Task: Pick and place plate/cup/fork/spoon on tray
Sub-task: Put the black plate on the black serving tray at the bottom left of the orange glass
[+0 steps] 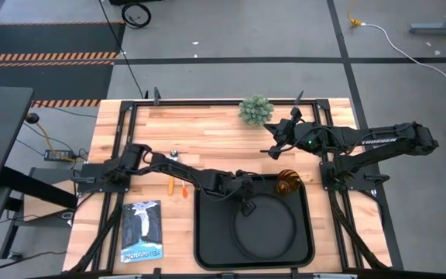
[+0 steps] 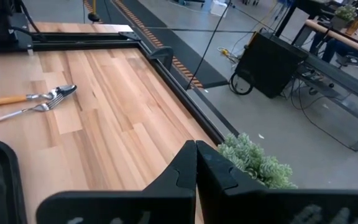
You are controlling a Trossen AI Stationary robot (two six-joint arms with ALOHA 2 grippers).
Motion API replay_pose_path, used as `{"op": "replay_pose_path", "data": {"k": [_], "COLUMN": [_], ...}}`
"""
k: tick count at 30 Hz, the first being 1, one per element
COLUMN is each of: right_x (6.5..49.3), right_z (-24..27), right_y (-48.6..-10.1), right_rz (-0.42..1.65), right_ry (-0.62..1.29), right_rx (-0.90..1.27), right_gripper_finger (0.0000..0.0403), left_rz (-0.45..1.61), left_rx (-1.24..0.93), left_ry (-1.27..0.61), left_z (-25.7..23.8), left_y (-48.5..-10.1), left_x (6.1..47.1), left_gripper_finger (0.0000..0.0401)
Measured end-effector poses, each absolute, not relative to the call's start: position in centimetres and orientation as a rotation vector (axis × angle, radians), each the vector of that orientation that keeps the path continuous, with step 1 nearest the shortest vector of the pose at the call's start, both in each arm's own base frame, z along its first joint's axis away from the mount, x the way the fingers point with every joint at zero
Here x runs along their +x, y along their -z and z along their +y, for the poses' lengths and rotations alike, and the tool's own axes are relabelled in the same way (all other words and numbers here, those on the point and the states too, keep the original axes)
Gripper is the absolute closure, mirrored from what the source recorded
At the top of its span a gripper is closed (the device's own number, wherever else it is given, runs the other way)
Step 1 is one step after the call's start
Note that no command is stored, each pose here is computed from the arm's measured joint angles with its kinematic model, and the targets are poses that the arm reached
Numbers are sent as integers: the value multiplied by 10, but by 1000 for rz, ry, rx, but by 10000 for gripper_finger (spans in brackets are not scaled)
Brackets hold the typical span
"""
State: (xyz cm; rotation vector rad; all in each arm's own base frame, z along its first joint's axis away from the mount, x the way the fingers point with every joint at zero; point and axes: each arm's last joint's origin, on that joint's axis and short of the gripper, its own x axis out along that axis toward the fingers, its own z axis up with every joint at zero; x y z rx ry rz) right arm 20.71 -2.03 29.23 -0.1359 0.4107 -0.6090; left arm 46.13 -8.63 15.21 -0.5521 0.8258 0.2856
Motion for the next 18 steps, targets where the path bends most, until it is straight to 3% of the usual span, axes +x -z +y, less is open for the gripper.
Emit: {"op": "replay_pose_path", "data": {"k": [18], "right_x": [207], "right_z": [-20], "right_y": [-293], "right_rz": [403], "right_ry": [607], "right_rx": [-141], "right_gripper_finger": [398], "left_rz": [742], "left_rx": [-602], "left_ry": [-238], "left_z": [-89], "left_y": [-143], "left_x": [473], "left_gripper_finger": [385]}}
